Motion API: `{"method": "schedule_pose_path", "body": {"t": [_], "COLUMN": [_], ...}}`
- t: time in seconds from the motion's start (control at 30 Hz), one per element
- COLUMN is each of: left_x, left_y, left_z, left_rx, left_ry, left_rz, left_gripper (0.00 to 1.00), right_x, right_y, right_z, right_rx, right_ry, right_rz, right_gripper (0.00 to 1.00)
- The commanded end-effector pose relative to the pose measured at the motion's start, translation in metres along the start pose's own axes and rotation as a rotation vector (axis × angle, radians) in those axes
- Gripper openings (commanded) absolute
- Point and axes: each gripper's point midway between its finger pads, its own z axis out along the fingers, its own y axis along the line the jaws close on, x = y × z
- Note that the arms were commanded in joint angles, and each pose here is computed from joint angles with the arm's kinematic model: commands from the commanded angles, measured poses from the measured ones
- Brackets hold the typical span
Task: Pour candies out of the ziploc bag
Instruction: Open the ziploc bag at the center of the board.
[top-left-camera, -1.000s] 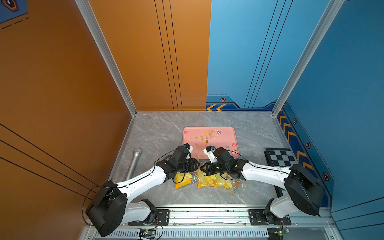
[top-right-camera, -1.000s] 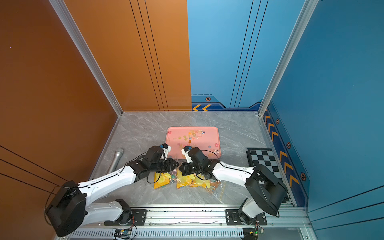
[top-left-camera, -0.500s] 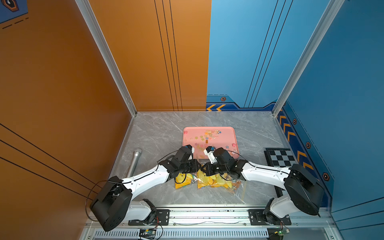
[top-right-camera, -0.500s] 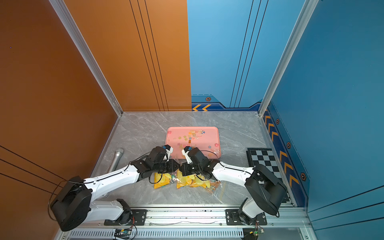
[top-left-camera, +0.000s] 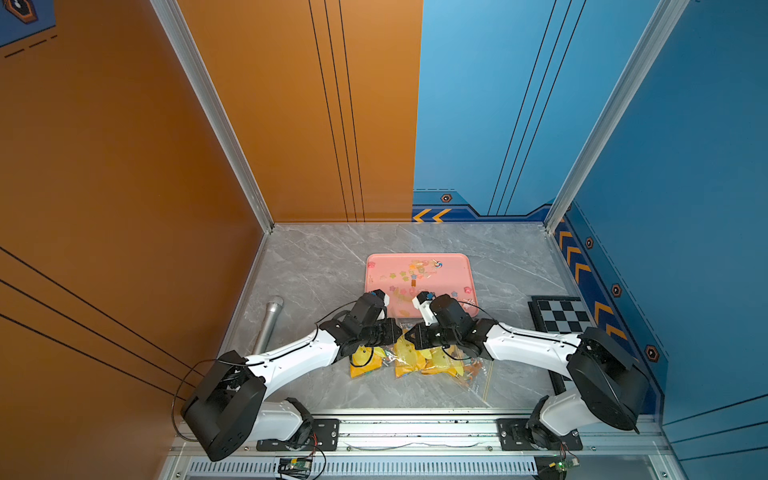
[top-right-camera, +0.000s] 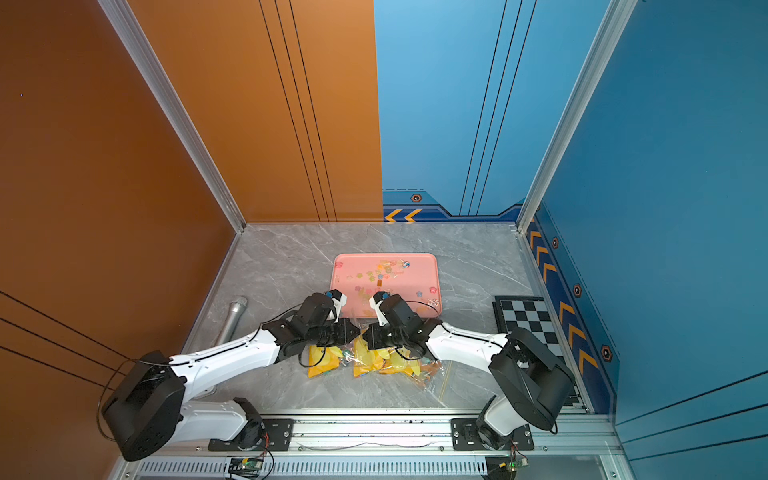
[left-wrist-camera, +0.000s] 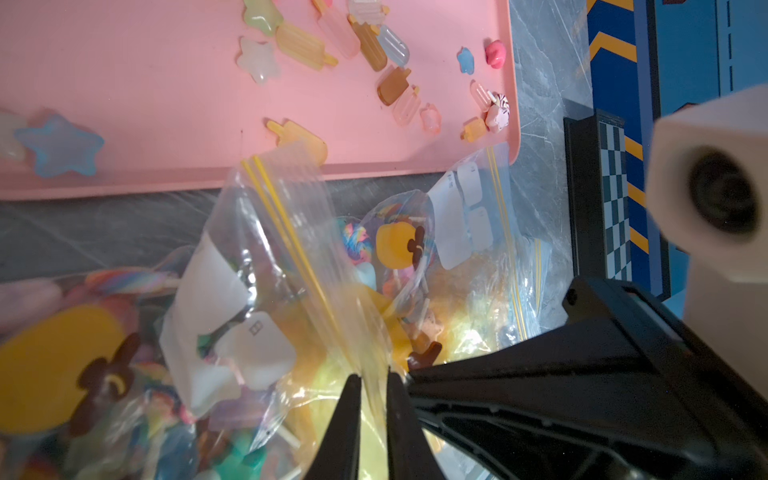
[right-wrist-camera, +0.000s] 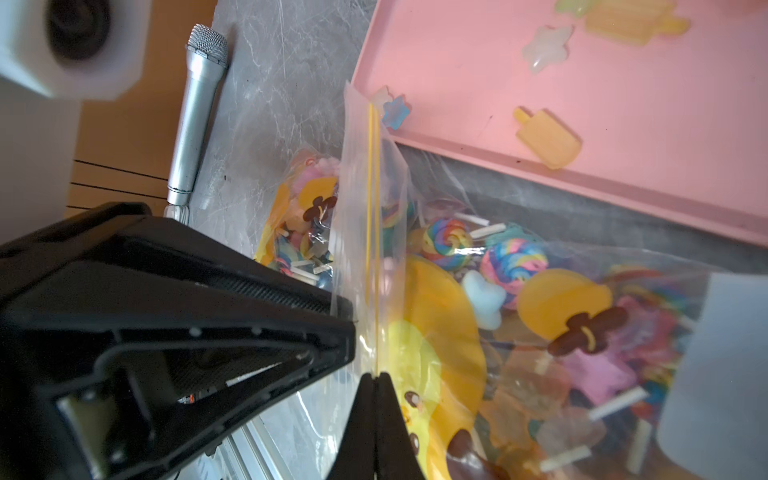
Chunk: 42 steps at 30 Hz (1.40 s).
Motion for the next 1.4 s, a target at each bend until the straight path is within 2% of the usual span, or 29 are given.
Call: {"method": "schedule_pose_path", "body": {"t": [0.0,0.13,0.23,0.67,0.87,1.07,1.27,1.37], "left_x": [0.0,0.001,0.003,0.002,0.001,0.0,0.0,0.0], "left_y": [-0.002,-0.003,0.0,-0.003,-0.006,-0.009,-0.014,-0.014], "left_z": [-0.001,0.001,0.002,-0.005,-0.005,-0.005,-0.007,-0.008], "left_rx": [0.008,0.011,0.007,0.019,0.022,0.031,0.046,0.044], "left_ry": [-0.004,0.003,0.004,-0.008,-0.005,-0.002,-0.005,-0.004], "left_rz": [0.005,0.01,0.007,0.03,0.036,0.042,0.053,0.055], "left_gripper": [0.15,0.11,0.0,0.0,0.0,0.0,0.0,0.0], "right_x": [-0.003,-0.003,-0.004,-0.005,-0.002,0.001,0.001,0.0], "right_y": [-0.007,-0.006,-0.006,-0.008,0.007,0.005,0.003,0.002], "right_z": [-0.001,-0.002,-0.002,-0.006,-0.006,-0.001,0.004,0.005], "right_rx": [0.026,0.02,0.017,0.037,0.019,0.045,0.066,0.077], "right_ry": [-0.026,-0.03,-0.032,-0.038,-0.015,0.004,0.015,0.018], "right_rz": [0.019,0.023,0.024,0.014,-0.042,-0.047,-0.047,-0.046], "right_gripper": [0.0,0.0,0.0,0.0,0.17,0.23,0.23,0.14]}}
